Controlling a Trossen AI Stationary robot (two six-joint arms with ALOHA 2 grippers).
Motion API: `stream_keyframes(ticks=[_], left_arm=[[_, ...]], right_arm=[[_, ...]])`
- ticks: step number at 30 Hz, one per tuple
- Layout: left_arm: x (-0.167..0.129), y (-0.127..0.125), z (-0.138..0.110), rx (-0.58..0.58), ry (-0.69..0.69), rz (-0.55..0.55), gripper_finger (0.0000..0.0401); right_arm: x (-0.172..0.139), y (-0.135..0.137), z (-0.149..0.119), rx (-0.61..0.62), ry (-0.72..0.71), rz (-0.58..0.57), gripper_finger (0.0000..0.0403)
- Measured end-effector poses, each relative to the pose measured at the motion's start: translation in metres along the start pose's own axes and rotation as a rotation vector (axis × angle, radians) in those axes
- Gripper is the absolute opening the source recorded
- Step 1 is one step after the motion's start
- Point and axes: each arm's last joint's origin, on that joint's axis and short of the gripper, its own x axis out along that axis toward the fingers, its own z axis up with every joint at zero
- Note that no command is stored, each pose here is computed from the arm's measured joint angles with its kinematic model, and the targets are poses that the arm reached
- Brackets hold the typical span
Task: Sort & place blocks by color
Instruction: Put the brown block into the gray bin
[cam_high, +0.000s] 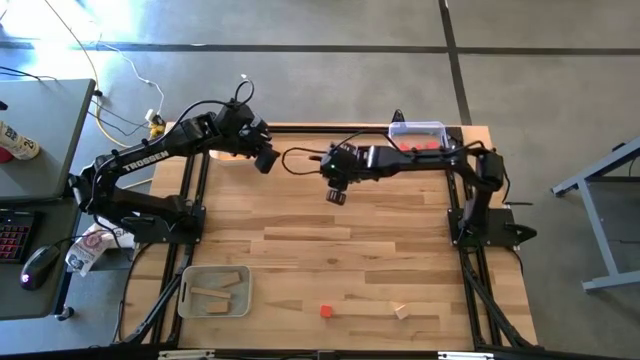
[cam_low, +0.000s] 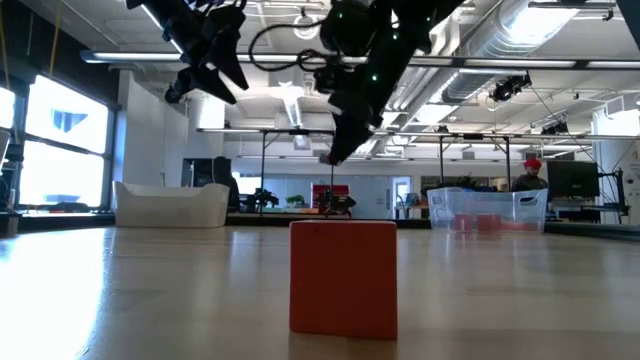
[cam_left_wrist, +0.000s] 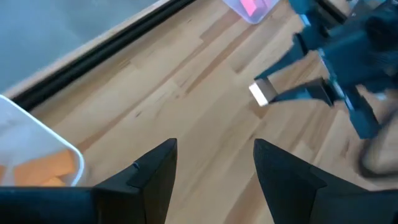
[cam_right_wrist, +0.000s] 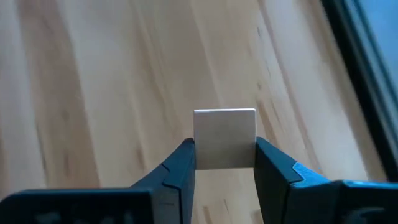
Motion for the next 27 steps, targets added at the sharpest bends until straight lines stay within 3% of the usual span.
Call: stream_keyframes(ticks=[12,22,27], left_arm=[[0.001,-0.016,0.003,-0.008,-0.055,-0.076,0.0200],[0.001,-0.036,0.001,0.013,-0.086,-0.143,0.0200],[0.001,-0.044,-0.001,0.028,-0.109,-0.123,0.0200]], right_arm=[[-0.024,0.040,0.019,-0.252,-0.195,-0.141,0.0099],[-0.034,0.055,0.031,-0.330,-0.313,-0.266,0.0099],[-0.038,0.057,0.039,-0.334,-0.388,-0.329,0.0099]])
